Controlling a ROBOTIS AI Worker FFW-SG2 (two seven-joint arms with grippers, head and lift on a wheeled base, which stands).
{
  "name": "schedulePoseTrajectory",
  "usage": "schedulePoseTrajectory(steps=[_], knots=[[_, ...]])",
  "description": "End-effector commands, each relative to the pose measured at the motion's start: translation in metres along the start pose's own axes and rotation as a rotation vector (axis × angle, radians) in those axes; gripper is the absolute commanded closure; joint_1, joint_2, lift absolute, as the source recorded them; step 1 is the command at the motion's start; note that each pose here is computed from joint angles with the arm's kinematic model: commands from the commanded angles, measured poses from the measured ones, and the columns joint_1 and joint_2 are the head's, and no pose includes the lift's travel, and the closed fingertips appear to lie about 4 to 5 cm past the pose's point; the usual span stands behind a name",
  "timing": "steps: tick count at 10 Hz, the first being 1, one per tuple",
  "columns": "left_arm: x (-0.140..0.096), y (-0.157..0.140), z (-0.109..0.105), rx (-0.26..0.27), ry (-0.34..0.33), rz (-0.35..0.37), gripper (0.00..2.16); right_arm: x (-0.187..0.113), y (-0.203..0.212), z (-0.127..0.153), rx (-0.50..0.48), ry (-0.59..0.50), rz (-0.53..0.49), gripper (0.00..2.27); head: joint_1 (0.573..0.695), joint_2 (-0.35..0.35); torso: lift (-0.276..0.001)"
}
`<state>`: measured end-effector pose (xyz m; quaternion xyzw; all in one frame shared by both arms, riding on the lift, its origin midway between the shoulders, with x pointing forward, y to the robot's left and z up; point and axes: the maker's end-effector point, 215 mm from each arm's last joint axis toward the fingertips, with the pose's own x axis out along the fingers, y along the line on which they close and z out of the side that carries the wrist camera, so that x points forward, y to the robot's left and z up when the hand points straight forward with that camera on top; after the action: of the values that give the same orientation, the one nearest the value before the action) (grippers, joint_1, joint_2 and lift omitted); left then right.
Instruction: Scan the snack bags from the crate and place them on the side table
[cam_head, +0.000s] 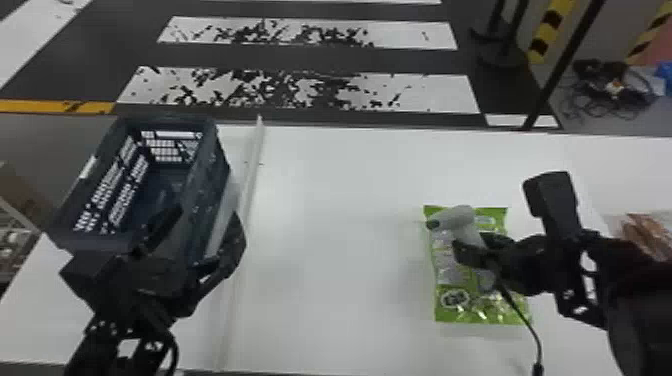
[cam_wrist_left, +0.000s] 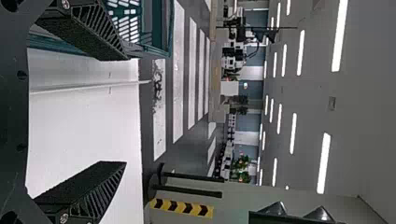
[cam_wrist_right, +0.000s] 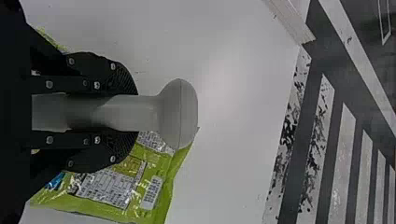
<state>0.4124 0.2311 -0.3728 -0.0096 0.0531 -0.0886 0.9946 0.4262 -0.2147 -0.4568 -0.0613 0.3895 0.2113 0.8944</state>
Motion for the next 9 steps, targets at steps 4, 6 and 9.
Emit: schedulePoseTrajectory(steps=[4,6,9], knots=[[-0.001,0.003,-0.004,-0.003,0.007,0.007,0.08,0.03,-0.017,0.006,-0.02,0.044,-0.045,2.19,0.695,0.022,-0.094],[-0.001,0.003,-0.005,-0.004,0.009,0.009,0.08,0.033,-0.024,0.0,-0.019,0.06,-0.063,2.19,0.695,0.018,-0.094],[-0.001,0.004,-0.005,-0.004,0.009,0.012,0.08,0.033,-0.026,0.001,-0.02,0.059,-0.07,2.19,0.695,0.011,-0.094]])
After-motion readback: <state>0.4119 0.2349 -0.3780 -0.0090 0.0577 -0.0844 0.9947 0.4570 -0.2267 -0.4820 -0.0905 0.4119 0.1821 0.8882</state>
